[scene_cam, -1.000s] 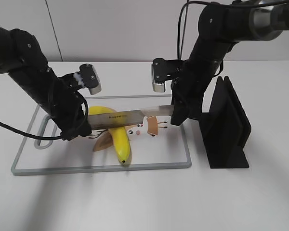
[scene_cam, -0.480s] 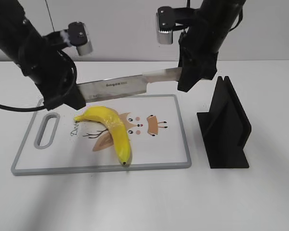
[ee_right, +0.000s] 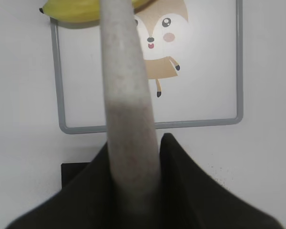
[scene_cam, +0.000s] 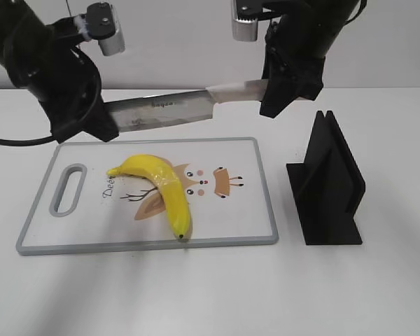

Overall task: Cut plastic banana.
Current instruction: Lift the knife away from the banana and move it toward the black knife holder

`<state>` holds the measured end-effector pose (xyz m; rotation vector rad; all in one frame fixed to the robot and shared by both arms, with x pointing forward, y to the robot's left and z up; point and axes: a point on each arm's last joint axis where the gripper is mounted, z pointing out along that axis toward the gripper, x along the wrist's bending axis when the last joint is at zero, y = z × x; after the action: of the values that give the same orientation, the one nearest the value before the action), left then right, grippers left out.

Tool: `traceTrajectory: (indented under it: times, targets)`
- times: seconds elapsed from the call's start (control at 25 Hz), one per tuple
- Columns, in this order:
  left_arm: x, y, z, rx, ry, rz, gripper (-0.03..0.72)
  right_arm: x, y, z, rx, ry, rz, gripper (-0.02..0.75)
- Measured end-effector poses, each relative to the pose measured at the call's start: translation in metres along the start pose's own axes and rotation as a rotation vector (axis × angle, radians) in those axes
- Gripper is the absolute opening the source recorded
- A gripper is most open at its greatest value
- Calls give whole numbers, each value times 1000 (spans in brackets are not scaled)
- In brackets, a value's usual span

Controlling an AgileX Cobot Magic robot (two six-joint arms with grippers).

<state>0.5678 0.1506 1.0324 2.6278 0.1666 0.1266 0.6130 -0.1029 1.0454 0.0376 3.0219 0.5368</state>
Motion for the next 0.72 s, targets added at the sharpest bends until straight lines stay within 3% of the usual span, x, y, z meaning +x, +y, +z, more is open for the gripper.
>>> traceTrajectory:
  times: [0.16, 0.4, 0.48, 0.72]
  targets:
    - [2, 2, 0, -18, 17, -10, 69, -1, -1, 0, 3, -2, 7, 200]
    - [9, 3, -5, -125, 42, -138, 467, -2, -3, -1, 11, -8, 22, 185]
    - [13, 2, -8, -163, 68, -187, 556, -2, -3, -1, 10, -9, 31, 179]
    - [28, -3, -45, -263, 271, -359, 610, -4, -5, -2, 21, -27, 51, 169]
